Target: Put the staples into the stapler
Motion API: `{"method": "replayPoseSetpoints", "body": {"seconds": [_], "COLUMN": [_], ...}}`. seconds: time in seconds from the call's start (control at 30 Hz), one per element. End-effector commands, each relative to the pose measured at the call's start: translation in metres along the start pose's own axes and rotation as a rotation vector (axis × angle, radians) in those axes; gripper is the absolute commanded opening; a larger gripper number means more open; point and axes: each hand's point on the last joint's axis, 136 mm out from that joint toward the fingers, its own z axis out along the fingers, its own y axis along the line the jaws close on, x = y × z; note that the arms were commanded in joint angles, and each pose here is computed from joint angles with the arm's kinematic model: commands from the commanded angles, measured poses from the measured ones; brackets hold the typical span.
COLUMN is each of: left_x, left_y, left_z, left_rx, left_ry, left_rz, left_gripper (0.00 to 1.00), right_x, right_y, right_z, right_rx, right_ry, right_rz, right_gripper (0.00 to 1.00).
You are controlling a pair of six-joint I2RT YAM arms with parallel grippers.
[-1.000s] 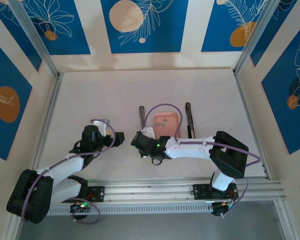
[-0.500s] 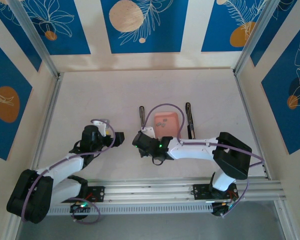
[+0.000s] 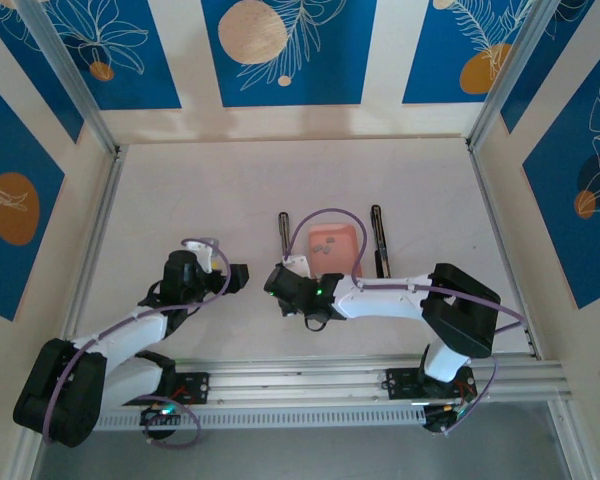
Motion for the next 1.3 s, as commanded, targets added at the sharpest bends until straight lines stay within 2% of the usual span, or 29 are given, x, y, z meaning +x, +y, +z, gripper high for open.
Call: {"method": "replayPoseSetpoints", "body": {"seconds": [0.0,0.27,1.27], "left_x": [0.002,0.002,0.003], "left_y": [0.0,0.0,0.002], "left_z": [-0.001,-0.001,-0.001], "left_rx": [-0.004,-0.004,-0.011], "left_ry": [-0.002,-0.003,0.0], "left_rz": [-0.003,-0.004,-0.007], "left_gripper": [0.99,0.99,0.99], "right_x": [-0.006,-0.01,0.005], "right_y": [0.002,0.003,-0.001], "right_z": [-0.004,-0.011,0.006], "right_rx": [-0.003,-0.037,0.004], "right_ry": [-0.016,-0.058,0.025], "right_rz": [0.011,0.01,0.009], "right_gripper": [0.13,0.13,0.13]}}
